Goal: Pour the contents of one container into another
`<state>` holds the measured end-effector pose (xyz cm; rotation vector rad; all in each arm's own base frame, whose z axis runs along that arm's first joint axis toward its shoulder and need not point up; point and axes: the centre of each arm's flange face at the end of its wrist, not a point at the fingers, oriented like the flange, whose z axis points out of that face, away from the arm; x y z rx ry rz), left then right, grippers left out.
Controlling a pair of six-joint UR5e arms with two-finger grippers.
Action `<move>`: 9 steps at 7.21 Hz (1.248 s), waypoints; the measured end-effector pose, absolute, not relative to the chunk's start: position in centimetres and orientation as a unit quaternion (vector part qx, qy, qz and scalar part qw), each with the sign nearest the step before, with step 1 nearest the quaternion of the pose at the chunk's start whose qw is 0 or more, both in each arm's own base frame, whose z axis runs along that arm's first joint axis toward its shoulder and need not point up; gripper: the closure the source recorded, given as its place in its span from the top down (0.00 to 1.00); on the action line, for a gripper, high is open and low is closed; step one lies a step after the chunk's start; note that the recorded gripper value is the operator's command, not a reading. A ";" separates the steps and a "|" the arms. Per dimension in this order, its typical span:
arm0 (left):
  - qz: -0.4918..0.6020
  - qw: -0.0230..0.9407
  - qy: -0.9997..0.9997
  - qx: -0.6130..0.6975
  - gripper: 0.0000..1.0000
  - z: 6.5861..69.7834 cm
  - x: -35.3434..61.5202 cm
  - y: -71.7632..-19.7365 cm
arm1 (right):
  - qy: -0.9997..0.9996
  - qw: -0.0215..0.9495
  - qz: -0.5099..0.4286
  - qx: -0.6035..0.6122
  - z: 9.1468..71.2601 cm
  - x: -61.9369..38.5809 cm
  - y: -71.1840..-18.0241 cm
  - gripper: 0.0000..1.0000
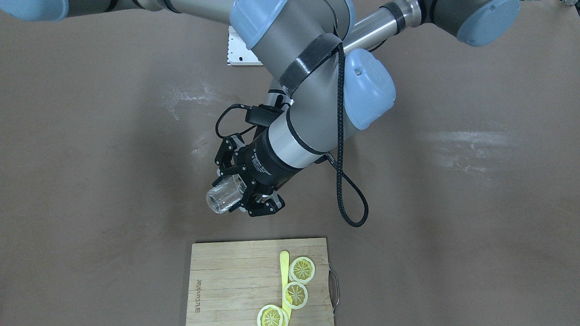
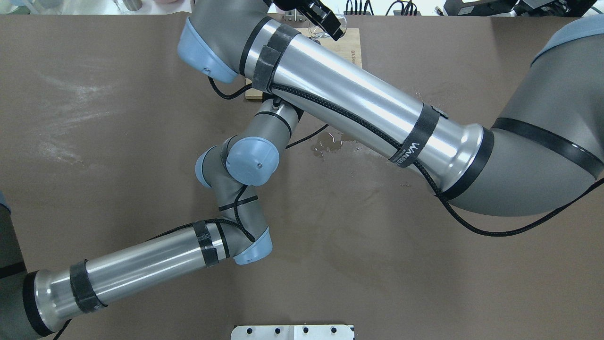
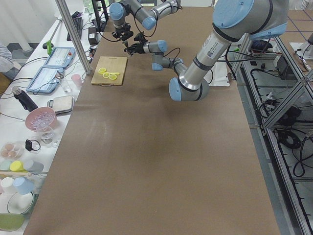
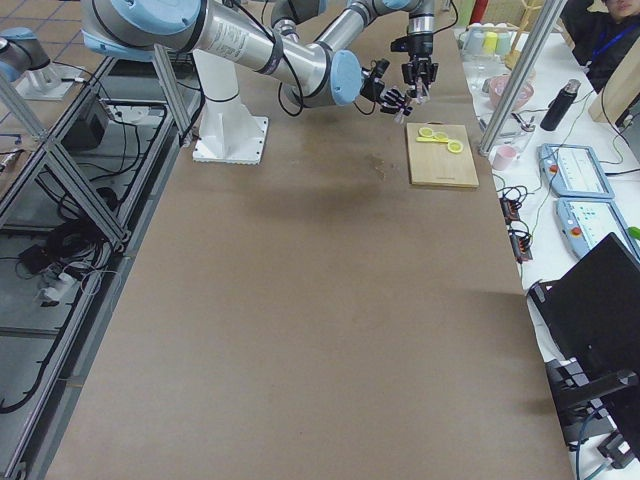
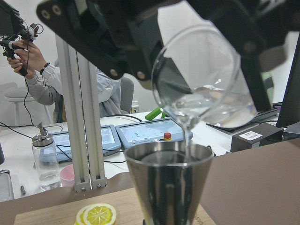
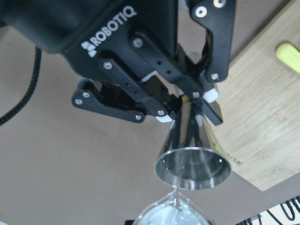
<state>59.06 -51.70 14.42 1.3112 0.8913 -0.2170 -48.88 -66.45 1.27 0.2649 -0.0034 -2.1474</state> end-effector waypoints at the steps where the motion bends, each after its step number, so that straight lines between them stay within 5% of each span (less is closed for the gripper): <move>1: -0.098 0.695 0.401 0.589 0.00 14.4 59.0 -51.7 | -0.015 0.477 -0.870 0.123 1.4 -47.9 -67.1 0.00; 9: -0.110 0.682 0.410 0.596 0.00 15.5 57.4 -52.0 | -0.181 0.553 -0.758 0.293 4.6 -34.4 -70.0 0.00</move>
